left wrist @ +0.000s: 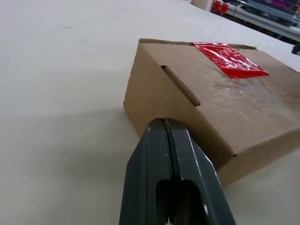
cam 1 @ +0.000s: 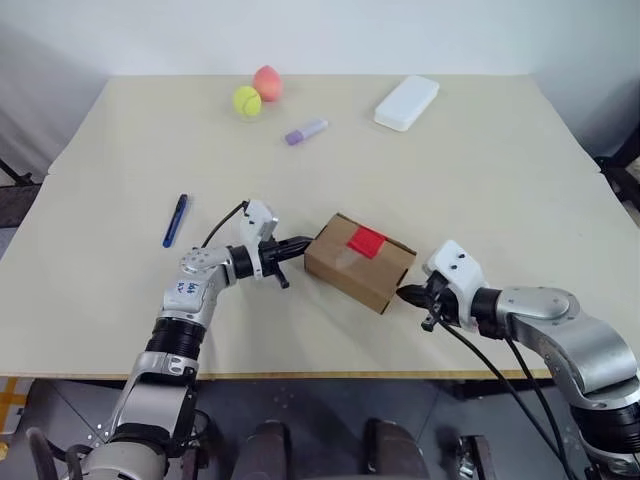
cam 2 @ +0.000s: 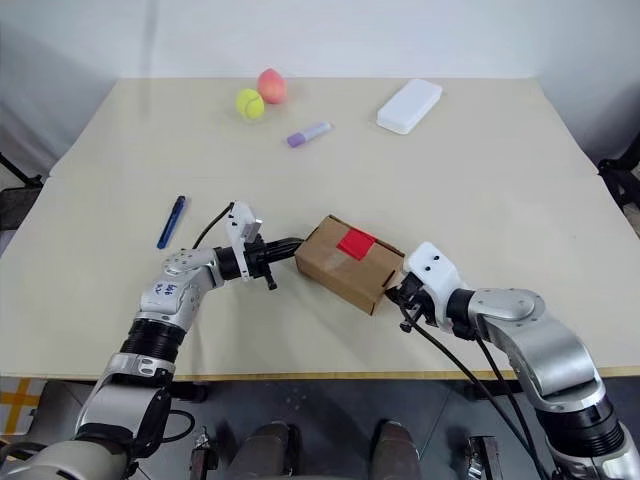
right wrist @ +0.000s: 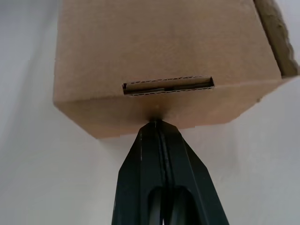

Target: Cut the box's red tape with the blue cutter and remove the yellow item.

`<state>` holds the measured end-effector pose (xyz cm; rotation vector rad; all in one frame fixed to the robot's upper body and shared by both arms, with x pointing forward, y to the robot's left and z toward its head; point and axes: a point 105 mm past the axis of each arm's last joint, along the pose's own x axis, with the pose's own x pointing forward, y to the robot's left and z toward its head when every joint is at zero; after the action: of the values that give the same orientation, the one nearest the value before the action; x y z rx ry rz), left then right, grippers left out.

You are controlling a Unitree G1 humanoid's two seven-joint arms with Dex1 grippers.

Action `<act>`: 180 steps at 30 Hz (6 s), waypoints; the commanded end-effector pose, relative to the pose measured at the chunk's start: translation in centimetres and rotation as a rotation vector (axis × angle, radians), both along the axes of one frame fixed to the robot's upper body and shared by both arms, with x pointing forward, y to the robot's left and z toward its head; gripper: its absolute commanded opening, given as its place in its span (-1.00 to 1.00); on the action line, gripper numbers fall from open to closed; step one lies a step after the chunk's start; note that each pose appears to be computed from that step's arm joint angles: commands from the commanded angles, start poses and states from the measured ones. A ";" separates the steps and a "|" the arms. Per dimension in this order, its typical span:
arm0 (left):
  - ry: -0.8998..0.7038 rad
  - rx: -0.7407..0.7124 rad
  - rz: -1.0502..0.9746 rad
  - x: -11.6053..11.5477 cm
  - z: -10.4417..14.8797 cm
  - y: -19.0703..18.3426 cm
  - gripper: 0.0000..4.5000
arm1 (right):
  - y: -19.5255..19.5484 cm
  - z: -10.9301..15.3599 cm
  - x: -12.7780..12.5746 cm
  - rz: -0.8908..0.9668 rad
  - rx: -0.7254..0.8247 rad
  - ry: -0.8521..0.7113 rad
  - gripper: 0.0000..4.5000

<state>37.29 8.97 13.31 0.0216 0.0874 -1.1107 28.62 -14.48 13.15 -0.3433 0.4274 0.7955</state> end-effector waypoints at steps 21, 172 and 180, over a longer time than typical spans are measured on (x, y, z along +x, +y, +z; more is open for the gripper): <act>-0.038 0.007 -0.081 -1.2 0.0 -2.2 -1.00 | -2.5 0.5 -3.0 -0.037 -0.051 0.011 -0.98; 0.008 0.568 -0.237 -12.6 -2.1 12.0 -0.82 | 18.8 1.0 -3.0 0.960 -0.237 -0.257 -0.98; 0.011 0.559 -0.233 -12.7 -2.2 11.6 -0.82 | 19.7 -0.7 -2.7 1.021 -0.293 -0.266 -0.98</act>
<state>24.82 20.84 10.78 0.5165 0.4227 -1.2790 26.37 4.70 12.28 -0.9412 0.1280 1.6288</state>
